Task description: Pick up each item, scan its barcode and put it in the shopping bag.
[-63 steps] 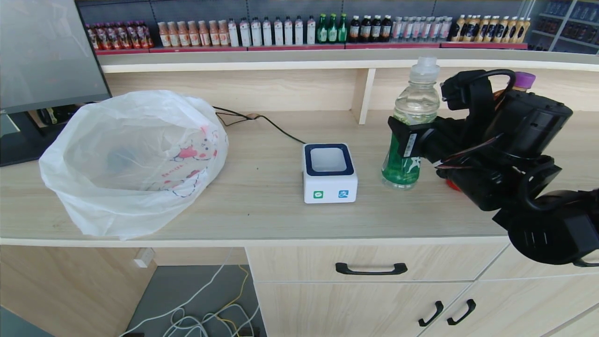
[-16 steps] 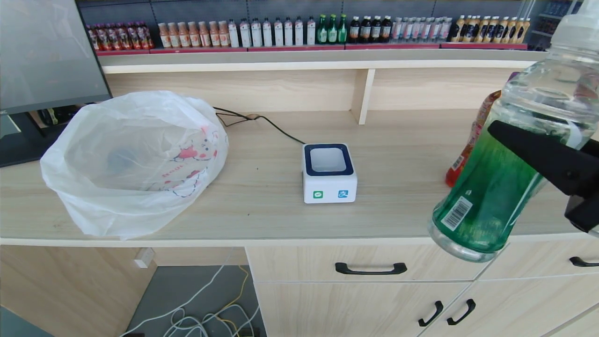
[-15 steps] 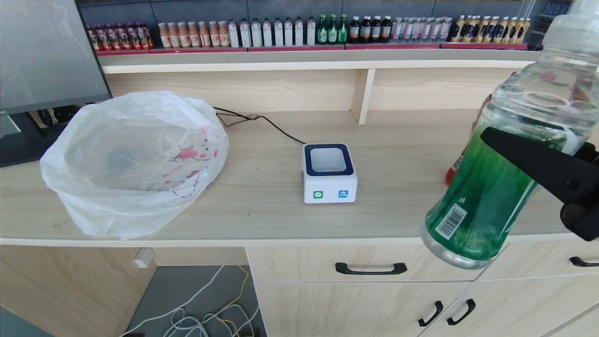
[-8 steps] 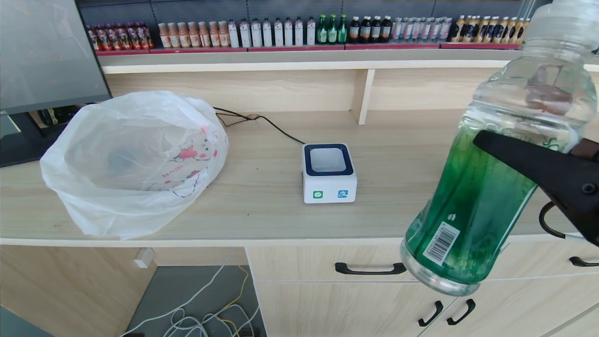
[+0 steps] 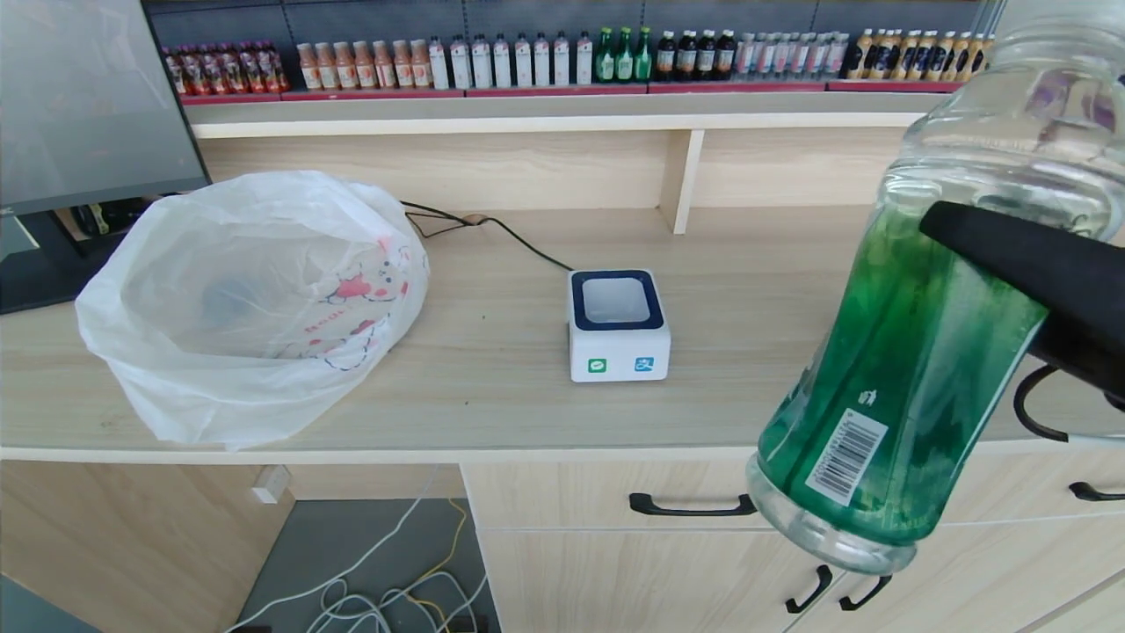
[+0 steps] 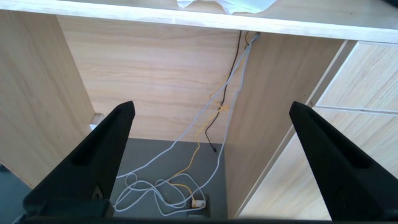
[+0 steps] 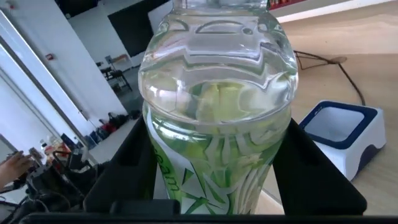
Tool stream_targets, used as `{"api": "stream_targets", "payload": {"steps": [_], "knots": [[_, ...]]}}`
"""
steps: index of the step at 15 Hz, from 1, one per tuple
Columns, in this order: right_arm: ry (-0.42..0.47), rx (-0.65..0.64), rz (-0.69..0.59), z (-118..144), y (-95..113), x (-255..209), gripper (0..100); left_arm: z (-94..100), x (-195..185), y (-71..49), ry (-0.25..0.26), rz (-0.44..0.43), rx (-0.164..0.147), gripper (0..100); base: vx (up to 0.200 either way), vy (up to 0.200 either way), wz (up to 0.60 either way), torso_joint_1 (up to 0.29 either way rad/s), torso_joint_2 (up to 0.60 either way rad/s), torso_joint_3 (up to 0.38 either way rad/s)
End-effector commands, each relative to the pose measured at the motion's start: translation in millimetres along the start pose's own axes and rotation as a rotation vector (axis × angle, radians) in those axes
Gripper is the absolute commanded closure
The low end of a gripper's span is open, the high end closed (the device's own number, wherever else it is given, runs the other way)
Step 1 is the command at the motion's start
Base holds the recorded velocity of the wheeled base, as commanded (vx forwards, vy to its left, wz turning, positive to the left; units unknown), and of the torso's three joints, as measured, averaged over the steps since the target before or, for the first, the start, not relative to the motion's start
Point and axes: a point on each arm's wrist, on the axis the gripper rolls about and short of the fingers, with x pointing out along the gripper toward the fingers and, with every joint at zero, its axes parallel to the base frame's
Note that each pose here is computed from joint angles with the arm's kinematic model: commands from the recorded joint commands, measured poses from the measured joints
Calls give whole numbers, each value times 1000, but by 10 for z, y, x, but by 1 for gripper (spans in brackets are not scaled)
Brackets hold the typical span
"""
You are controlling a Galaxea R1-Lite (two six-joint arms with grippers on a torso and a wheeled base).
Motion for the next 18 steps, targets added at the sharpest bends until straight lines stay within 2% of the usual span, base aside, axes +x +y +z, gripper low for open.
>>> {"api": "stream_targets", "payload": {"steps": [1,6,10,18], "knots": [[-20,36,14,22,11,16,100,0,0,0,1,1,-1,0,0,0,0,0,0,0],[-59,122,93,-41,32,193,100,0,0,0,1,1,-1,0,0,0,0,0,0,0],[-64,190,172,-122,134,243,100,0,0,0,1,1,-1,0,0,0,0,0,0,0],[-96,256,212,-203,102,372,100,0,0,0,1,0,-2,0,0,0,0,0,0,0]]}}
